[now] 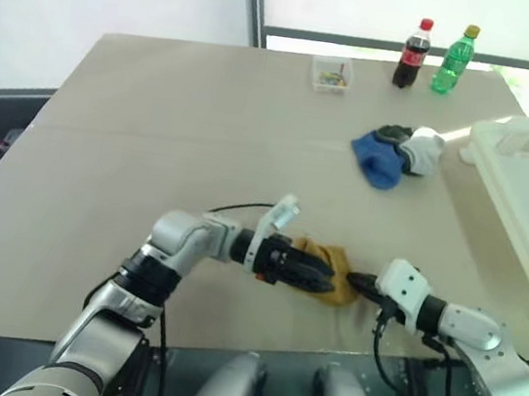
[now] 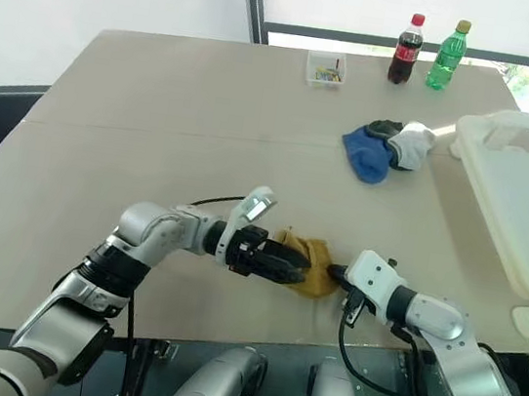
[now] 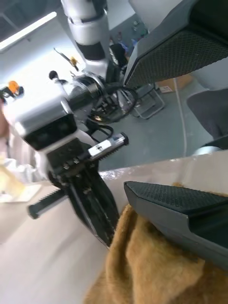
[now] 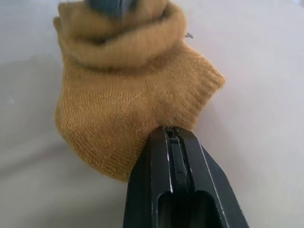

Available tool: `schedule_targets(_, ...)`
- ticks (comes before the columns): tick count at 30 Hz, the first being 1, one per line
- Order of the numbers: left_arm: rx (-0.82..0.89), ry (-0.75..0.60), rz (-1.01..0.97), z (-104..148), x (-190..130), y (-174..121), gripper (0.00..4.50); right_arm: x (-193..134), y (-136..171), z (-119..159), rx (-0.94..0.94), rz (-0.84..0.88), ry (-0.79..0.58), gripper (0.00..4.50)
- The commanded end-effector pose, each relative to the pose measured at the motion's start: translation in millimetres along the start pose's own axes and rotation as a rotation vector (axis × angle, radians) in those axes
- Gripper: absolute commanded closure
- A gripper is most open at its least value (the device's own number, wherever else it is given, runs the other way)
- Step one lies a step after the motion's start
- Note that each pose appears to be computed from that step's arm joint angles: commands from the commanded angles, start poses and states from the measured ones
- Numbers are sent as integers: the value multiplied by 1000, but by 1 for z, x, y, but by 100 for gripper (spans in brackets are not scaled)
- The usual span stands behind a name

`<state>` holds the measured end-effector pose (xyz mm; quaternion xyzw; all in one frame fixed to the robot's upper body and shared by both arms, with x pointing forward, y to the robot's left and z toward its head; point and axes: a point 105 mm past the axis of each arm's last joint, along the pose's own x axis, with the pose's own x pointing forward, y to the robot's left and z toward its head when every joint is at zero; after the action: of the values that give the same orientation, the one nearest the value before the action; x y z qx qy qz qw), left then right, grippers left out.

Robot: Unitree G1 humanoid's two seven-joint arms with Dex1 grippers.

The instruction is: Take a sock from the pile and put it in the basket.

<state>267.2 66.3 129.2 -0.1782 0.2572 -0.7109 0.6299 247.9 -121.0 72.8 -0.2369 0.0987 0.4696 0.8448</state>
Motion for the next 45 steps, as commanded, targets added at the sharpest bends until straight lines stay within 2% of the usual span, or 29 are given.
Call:
schedule_targets(1, 71, -44, 34, 10, -16, -10, 120, -1, -1, -2, -10, -3, 20, 446)
schedule_targets(4, 49, -92, 123, 12, -36, -14, 120, 2, -3, -1, -16, -1, 15, 446)
schedule_targets(7, 22, -99, 176, 3, -41, -13, 120, 5, -4, 0, -17, 0, 11, 446)
schedule_targets(12, 49, -41, 204, -14, -23, -2, 120, 7, -2, 0, -17, 23, 6, 446)
schedule_targets(20, 129, -16, 246, -16, -15, 5, 120, 6, -4, -1, -24, 24, 9, 446)
schedule_targets(25, 108, -42, 218, -14, -11, 3, 120, 7, -4, 0, -27, 24, 3, 446)
schedule_targets(31, 102, -65, 86, -8, 17, 1, 120, 7, -5, 1, -34, 28, -3, 446)
schedule_targets(38, 80, -80, 28, 1, 33, 1, 120, 4, -7, 1, -44, 25, 1, 446)
schedule_targets(45, 16, 1, 56, -22, 43, 18, 120, 2, -6, 3, -44, 15, -8, 446)
